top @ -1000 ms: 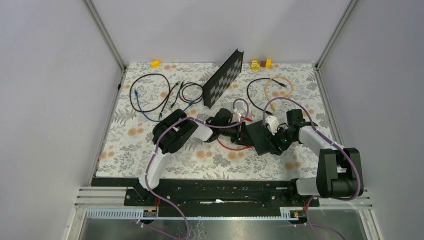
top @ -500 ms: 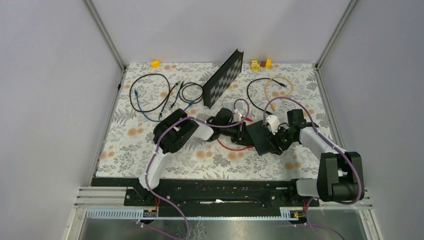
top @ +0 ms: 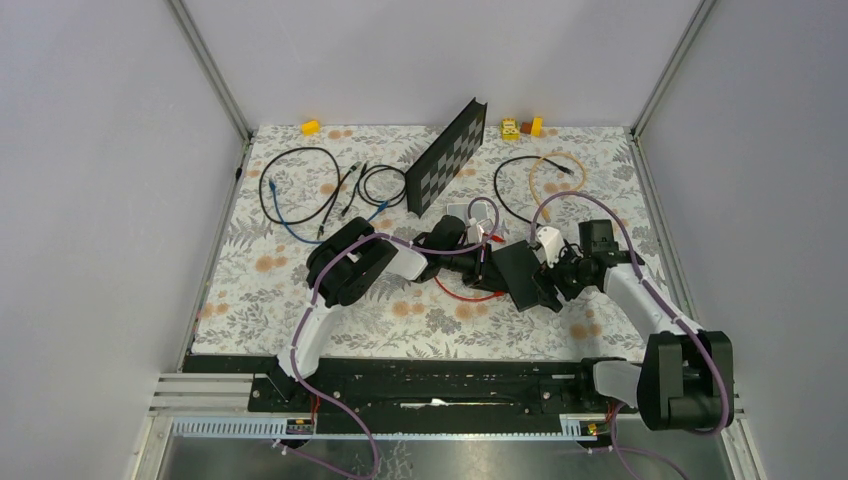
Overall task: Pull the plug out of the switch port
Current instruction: Pull the connector from the switch port.
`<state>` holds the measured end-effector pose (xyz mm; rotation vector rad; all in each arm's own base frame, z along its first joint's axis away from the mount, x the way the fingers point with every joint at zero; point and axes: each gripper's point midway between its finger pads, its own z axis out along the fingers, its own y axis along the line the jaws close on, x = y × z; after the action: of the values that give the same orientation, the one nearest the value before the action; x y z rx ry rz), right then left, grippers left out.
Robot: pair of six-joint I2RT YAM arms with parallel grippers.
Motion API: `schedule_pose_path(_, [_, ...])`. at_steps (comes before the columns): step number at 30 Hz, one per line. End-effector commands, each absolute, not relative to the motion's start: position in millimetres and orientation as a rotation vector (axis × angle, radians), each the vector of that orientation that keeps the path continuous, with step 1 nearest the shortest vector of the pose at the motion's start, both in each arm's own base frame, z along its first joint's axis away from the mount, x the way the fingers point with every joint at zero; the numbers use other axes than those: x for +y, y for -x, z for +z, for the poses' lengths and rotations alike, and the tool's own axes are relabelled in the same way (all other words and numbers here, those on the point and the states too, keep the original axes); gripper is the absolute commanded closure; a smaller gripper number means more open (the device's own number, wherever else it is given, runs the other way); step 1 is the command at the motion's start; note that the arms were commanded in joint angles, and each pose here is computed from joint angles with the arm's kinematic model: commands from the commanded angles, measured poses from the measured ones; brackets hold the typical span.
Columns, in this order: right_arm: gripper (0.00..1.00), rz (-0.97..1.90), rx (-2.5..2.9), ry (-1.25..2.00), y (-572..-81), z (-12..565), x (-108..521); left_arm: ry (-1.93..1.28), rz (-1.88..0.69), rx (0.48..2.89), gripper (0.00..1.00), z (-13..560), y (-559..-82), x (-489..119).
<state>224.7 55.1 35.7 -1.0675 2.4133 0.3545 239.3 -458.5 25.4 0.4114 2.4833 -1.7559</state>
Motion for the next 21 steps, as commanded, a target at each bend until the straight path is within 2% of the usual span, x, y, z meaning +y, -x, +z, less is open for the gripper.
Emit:
schedule_pose_path(1, [0.13,0.345,2.363,1.018,-231,54,62,-0.343,-1.65,2.575,0.89,-4,-246,-450])
schedule_pose_path(11, [0.11,0.274,2.293,1.043,-241,66,83,-0.343,-1.651,2.565,0.94,-1,-250,-448])
schedule_pose_path(21, [0.09,0.175,2.234,1.186,-239,53,110,-0.332,-1.653,2.559,0.97,0,-253,-444])
